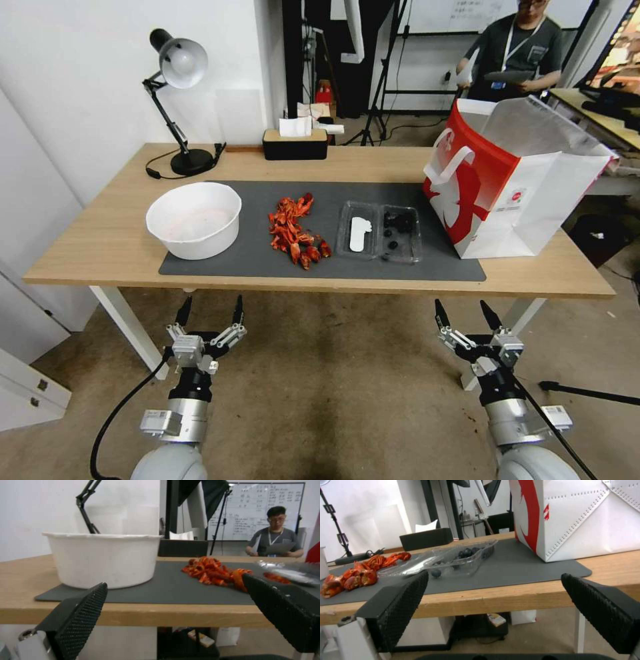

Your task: Close the disposable takeout box, then place it into the delivery bag.

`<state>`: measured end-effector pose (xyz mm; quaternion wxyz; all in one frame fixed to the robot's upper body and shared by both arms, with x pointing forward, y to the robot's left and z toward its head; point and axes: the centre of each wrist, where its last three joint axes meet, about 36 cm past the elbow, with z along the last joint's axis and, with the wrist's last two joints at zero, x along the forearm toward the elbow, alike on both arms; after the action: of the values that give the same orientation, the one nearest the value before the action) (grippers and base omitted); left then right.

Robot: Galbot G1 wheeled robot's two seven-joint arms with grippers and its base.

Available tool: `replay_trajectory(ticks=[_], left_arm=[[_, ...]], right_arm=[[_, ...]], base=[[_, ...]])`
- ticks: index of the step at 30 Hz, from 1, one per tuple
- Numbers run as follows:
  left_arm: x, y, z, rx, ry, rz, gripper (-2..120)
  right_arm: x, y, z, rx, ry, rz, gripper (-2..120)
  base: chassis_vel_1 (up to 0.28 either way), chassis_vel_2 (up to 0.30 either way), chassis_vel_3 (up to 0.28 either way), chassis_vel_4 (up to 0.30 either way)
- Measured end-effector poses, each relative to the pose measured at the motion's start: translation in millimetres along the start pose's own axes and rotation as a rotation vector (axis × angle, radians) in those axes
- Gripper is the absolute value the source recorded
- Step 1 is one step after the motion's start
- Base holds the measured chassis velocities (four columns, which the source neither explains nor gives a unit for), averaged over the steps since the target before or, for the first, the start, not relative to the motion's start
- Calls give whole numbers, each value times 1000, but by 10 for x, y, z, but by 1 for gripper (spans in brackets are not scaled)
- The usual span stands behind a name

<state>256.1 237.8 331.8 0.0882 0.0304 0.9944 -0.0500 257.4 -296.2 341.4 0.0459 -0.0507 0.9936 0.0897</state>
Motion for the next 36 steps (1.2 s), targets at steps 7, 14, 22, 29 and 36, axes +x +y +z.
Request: replay_trajectory(ticks=[7, 14, 22, 29, 36], left_arm=[[-202, -238, -361, 141, 17, 66, 100], [-387, -734, -1258, 724, 204, 184, 100], [-652, -878, -1711, 957, 367, 205, 100], [-1039, -980, -1650, 984, 438, 241, 100], [-1221, -1293, -1445, 954, 536, 279, 100]], right_arm=[[-12, 13, -21, -2, 4, -3, 100], [-26, 17, -68, 3, 7, 2, 100], [-222, 52, -55, 13, 36, -32, 100], [-134, 78, -80, 10, 49, -22, 100], [-43, 110, -120, 17, 47, -10, 100]], base=[[0, 0, 0, 0], [0, 0, 0, 0], [0, 0, 0, 0], [0, 0, 0, 0], [0, 0, 0, 0]])
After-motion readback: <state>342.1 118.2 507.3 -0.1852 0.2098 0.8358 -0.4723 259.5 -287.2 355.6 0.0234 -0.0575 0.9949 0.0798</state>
